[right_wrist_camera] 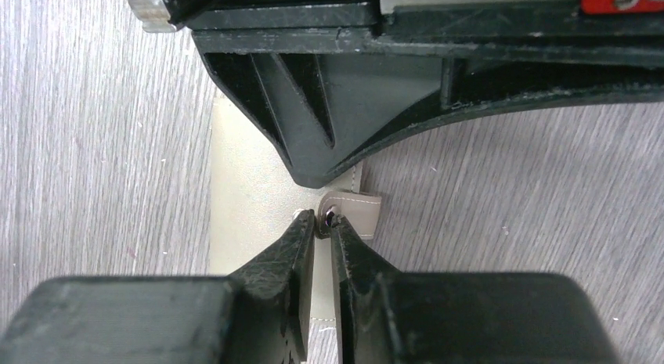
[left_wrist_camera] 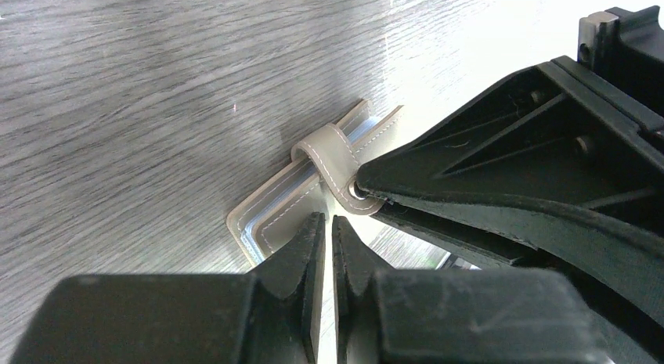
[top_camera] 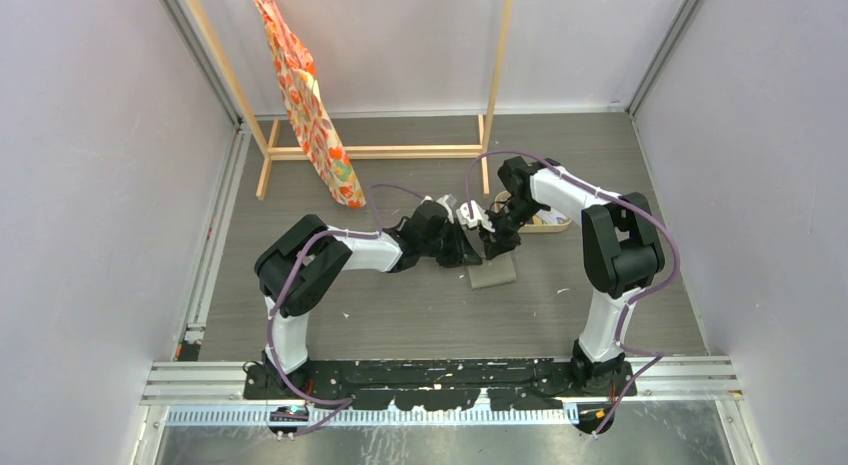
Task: Put the credit cards into the card holder
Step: Close the card holder at the center of the board.
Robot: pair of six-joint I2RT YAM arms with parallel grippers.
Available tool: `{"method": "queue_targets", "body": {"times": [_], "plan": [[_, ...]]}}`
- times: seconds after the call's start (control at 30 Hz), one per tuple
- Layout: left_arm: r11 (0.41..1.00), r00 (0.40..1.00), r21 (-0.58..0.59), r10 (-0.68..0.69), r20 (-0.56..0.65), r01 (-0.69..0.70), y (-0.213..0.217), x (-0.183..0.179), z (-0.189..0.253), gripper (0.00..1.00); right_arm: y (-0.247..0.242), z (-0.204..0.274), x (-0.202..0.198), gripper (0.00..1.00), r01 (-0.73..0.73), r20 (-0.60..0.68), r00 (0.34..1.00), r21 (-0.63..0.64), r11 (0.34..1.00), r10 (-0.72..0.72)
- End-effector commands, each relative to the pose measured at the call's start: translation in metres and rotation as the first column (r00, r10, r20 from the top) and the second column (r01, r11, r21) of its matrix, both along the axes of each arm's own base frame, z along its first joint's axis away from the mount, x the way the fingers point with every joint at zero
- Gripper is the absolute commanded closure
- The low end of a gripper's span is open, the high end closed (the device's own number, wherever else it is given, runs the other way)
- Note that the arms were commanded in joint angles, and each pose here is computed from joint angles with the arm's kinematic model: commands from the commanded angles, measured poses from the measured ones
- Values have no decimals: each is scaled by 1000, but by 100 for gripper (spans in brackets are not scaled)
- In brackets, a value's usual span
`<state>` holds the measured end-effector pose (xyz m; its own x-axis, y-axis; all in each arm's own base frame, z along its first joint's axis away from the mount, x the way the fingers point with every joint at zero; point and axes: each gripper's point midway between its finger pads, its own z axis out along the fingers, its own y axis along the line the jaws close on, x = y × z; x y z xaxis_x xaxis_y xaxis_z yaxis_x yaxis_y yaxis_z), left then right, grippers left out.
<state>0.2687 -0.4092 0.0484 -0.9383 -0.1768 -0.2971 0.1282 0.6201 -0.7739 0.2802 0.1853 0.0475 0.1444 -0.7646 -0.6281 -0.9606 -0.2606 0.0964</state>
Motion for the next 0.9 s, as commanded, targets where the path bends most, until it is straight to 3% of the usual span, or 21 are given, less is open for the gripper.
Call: {"method": "queue_targets", "body": {"times": [0.0,0.63,0.87], "plan": [[998,1000,59,16,-1,-16,4,2,-12,90,4,13,1,80,-16,22,1000,17,1000,15],[998,1000,68,19,1,-19,5,2,-12,91,2,18,-2,81,-18,20,1000,14,1000,17],[998,1000,68,19,1,-19,4,2,-12,91,2,14,3,93,4,28,1000,5,1000,-4]]}}
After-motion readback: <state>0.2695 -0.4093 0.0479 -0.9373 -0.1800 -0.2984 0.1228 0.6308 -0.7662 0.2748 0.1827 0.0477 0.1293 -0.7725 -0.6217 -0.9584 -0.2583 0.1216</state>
